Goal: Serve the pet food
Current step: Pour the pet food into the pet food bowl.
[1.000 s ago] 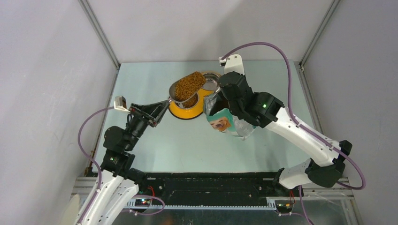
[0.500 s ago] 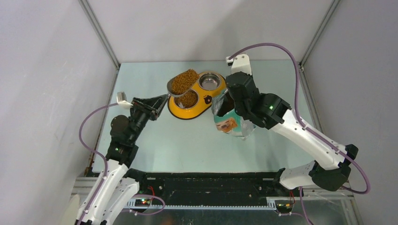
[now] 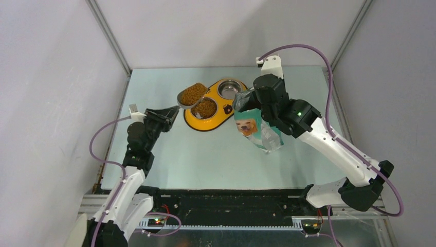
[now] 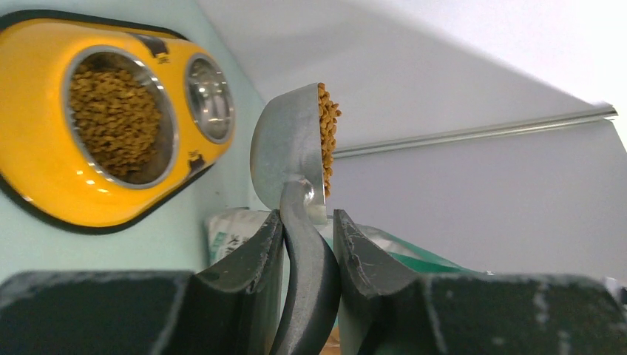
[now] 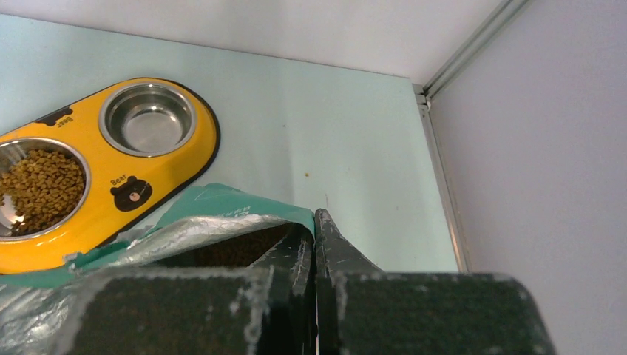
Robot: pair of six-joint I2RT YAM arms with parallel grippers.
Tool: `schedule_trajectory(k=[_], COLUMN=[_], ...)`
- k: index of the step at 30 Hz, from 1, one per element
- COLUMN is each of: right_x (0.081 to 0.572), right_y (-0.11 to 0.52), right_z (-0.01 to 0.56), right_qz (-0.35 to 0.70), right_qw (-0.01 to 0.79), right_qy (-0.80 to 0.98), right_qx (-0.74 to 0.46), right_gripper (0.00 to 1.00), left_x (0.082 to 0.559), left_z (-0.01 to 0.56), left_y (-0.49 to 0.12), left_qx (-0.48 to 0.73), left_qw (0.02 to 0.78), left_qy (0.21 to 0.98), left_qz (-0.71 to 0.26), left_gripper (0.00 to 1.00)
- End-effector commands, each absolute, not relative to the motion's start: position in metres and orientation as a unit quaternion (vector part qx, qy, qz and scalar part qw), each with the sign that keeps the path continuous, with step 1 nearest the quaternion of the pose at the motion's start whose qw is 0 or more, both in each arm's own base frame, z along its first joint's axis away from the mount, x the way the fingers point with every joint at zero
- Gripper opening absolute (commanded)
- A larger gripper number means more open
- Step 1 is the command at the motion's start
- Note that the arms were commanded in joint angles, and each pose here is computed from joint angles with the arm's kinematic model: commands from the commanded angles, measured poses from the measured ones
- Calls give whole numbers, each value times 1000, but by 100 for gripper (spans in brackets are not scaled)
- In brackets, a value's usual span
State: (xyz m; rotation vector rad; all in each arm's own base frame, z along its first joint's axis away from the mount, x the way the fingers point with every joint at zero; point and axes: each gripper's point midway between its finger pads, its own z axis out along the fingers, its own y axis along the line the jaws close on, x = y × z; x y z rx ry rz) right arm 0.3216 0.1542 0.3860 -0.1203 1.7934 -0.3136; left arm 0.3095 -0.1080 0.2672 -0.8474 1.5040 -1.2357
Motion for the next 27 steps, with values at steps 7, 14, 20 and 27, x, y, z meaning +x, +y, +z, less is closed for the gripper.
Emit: schedule_trajectory(k=[7,14,20,27], right_x=[311,310,309,307], right_y=[115,114,110,107], right_z=[453,452,452,452], right_qz=[-114,-112,-114,-117], right_qw=[683,687,688,688], right_qy=[718,714,712,710], right_qx=[70,76,84,90], right_gripper=[0,0,0,0], left_x=[328,341,352,360], left_z=[256,236,213,197], left_y=[-99,-100,-102,-98], left_qx=[-309,-288,-284,-287], left_qw=[519,509,495,487], left_qy=[625,649,668,681], left_qz=[-495,-486,-478,-465], left_gripper=[0,0,0,0])
